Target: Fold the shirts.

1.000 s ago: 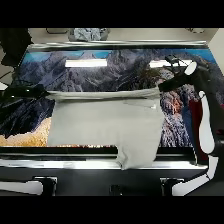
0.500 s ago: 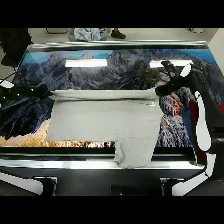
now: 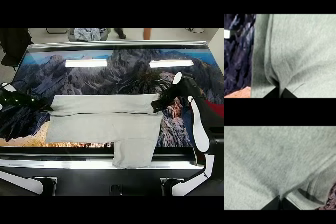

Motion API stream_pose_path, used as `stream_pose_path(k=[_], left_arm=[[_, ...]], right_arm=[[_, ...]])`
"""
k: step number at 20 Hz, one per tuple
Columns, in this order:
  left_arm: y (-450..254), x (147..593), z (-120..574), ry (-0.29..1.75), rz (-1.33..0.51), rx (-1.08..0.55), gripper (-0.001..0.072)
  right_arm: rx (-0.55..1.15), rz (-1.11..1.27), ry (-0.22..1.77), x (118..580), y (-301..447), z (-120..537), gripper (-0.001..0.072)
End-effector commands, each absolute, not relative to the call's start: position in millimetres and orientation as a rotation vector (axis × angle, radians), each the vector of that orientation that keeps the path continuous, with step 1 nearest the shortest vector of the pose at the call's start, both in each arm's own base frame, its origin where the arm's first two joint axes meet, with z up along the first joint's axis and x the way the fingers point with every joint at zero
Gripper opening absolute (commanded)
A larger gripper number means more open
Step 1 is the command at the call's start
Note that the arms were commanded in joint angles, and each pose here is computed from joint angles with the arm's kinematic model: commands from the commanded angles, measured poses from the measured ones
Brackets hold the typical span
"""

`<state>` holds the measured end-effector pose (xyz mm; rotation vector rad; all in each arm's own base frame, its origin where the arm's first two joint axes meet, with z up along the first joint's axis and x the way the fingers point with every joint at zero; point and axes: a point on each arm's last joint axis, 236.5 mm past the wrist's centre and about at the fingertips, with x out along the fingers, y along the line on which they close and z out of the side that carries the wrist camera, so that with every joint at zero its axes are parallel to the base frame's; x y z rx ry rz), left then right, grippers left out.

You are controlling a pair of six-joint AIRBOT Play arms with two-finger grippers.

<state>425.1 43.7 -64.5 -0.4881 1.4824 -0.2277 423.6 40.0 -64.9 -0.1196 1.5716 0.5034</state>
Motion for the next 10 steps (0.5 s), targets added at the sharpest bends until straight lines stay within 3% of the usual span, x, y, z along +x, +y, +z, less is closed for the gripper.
stream_pose_path(k=[1,2,3,4,5,10], left_arm=[[51,414,-67,1.525,-0.216,-0.483,0.0190],[54,412,-61,1.530,-0.211,-0.494,0.0423],[59,411,-52,1.532,-0.208,-0.503,0.0460],[67,410,-42,1.530,-0.208,-0.507,0.0453],[75,406,-30,1.530,-0.198,-0.522,0.0453],[87,324,-31,1.707,-0.091,-0.565,0.0453]], right_arm=[[-0.094,0.467,1.596,419,40,-69,0.0196],[-0.105,0.470,1.588,418,36,-62,0.0365],[-0.135,0.477,1.582,415,27,-52,0.0401],[-0.156,0.470,1.578,411,12,-41,0.0484],[-0.140,0.447,1.589,402,-6,-28,0.0518],[-0.005,0.389,1.671,332,-43,-25,0.0515]])
